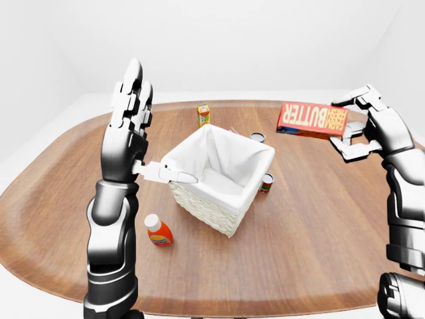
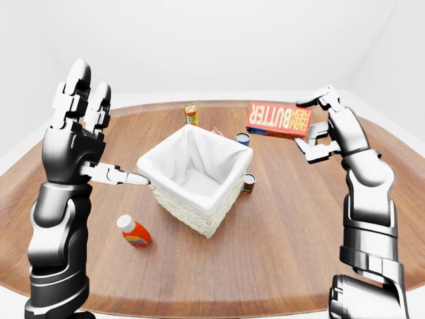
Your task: Pick up the butter and put it in the basket.
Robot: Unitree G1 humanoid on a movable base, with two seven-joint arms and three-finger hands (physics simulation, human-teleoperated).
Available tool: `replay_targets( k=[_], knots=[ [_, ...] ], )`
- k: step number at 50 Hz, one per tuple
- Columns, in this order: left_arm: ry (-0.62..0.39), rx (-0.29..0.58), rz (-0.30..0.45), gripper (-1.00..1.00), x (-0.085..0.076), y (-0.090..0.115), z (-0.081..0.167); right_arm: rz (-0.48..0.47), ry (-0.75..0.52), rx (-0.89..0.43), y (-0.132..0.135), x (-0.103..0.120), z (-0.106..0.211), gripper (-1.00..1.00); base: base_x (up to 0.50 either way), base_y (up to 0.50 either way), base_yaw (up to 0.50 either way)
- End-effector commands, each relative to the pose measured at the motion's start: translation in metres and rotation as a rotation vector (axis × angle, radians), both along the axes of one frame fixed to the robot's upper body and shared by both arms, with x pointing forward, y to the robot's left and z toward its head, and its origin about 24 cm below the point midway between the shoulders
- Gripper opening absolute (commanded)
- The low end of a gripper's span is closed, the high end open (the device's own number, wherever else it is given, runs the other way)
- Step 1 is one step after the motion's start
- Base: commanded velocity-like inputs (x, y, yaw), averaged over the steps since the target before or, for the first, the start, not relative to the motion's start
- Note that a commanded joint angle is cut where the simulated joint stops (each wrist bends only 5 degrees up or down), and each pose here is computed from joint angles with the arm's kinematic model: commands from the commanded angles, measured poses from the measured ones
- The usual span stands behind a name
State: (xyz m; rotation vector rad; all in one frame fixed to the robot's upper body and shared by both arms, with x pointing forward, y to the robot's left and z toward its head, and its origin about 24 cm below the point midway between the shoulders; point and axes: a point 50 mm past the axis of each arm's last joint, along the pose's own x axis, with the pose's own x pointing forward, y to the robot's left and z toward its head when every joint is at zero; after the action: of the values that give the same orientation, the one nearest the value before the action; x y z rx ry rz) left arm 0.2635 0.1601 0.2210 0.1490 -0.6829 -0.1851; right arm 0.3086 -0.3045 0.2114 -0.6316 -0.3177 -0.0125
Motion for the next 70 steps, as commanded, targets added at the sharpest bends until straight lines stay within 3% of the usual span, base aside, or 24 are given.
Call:
replay_targets(
  k=[1,13,18,23,36,70],
  knots=[
    [0.003,-0.001,-0.003,1.0,0.001,0.001,0.0,0.082,-0.222,-0.11,0.035,-0.005,0.056,-1.0,0.0,0.0,0.0],
    [0.011,-0.012,-0.004,1.0,0.004,0.003,-0.001,0.155,-0.289,-0.328,0.09,-0.003,0.076,-1.0,0.0,0.0,0.0],
    [0.02,-0.016,-0.006,1.0,0.004,0.004,-0.002,0.117,-0.281,-0.434,0.107,0.005,0.075,-1.0,0.0,0.0,0.0],
    [0.035,-0.021,-0.006,1.0,0.005,0.005,-0.006,0.119,-0.25,-0.461,0.122,0.018,0.071,-1.0,0.0,0.0,0.0],
    [0.051,-0.035,0.001,1.0,0.007,0.01,-0.008,0.025,-0.202,-0.561,0.139,0.044,0.06,-1.0,0.0,0.0,0.0],
    [0.12,-0.04,0.002,1.0,0.014,0.014,-0.022,0.099,-0.1,-0.662,0.177,0.051,0.027,-1.0,0.0,0.0,0.0]
  ],
)
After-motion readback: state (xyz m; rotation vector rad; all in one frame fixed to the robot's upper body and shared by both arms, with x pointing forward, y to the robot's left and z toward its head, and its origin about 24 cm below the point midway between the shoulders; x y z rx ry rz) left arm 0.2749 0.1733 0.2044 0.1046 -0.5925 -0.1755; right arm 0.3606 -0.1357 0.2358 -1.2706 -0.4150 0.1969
